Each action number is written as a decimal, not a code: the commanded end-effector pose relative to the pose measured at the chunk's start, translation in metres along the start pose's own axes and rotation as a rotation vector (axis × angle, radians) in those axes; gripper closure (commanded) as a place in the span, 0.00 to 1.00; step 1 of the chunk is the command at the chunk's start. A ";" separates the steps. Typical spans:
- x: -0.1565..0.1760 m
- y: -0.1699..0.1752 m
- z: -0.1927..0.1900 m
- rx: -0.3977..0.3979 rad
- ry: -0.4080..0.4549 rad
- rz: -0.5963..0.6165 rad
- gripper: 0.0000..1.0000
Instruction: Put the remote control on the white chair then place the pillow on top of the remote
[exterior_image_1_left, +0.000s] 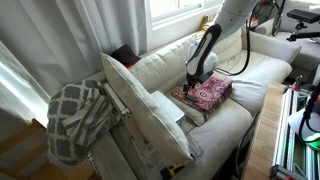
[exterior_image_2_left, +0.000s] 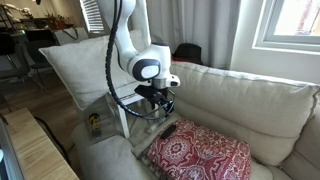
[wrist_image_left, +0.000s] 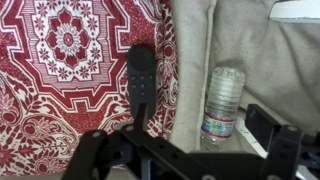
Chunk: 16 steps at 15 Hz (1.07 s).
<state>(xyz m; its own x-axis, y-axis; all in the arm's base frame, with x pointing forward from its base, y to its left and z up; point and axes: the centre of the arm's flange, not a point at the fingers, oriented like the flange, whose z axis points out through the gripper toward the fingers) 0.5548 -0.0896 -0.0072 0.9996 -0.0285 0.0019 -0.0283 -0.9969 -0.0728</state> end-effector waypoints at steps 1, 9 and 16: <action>0.004 0.014 0.034 -0.072 -0.032 -0.005 0.00; 0.009 0.030 0.088 -0.089 -0.031 -0.008 0.00; 0.022 0.044 0.112 -0.135 -0.002 0.002 0.00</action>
<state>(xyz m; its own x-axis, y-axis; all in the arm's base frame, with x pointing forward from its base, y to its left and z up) 0.5671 -0.1226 -0.1007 0.9995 -0.0238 -0.0206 -0.0233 -0.9994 0.0246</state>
